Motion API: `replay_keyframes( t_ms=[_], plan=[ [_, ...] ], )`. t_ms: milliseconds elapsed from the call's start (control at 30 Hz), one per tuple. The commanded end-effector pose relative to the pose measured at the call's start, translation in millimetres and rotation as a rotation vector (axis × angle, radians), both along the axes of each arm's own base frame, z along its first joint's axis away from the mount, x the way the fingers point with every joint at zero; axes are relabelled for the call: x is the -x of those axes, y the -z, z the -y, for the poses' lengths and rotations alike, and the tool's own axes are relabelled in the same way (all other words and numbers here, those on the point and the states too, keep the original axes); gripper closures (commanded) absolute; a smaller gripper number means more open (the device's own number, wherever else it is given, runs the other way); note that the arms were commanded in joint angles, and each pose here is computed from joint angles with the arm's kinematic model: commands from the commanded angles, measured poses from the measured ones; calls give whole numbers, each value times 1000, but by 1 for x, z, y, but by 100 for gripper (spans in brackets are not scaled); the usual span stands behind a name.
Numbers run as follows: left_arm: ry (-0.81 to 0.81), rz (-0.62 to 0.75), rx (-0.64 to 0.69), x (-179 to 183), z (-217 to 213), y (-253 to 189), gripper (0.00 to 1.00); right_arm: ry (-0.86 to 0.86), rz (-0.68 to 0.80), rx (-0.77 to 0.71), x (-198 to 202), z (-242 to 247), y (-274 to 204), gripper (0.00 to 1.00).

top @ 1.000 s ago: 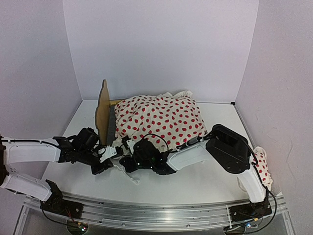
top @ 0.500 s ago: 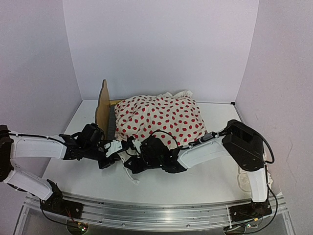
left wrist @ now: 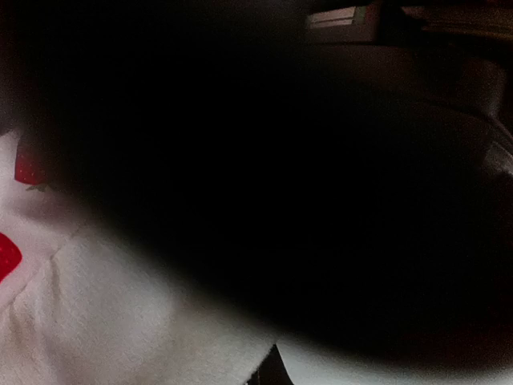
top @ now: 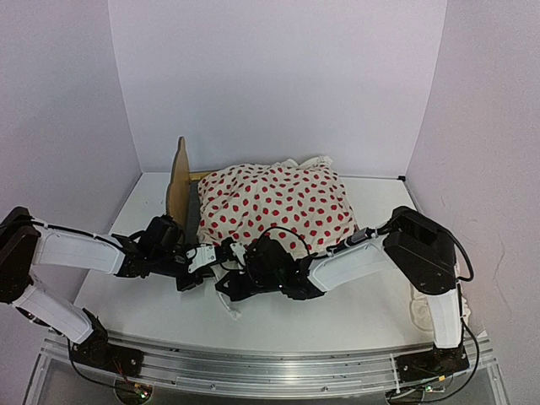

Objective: Set up the pet bed

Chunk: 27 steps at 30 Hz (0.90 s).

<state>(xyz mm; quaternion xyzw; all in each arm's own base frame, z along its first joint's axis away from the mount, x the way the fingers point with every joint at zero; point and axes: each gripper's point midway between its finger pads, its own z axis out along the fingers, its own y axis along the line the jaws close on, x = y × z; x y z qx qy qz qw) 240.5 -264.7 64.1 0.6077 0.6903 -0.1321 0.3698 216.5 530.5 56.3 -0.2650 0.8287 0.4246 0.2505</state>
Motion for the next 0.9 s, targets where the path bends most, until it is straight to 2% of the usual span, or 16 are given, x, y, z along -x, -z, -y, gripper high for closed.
replay_keyframes(
  t_ms=[0,233,533,733,867],
  plan=[
    [104,42,7,7,6,13,100,-55,59,-171,5,-19,-63,98],
    [161,116,4,4,10,21,100,-14,-5,-147,-4,-8,-45,75],
    [190,137,-10,7,8,30,100,18,-25,-69,3,28,-36,62],
    [189,144,-4,6,9,30,100,76,-39,-40,-8,47,-30,63],
    [182,165,-2,3,10,29,100,104,-48,-5,-16,41,-14,81]
  ],
)
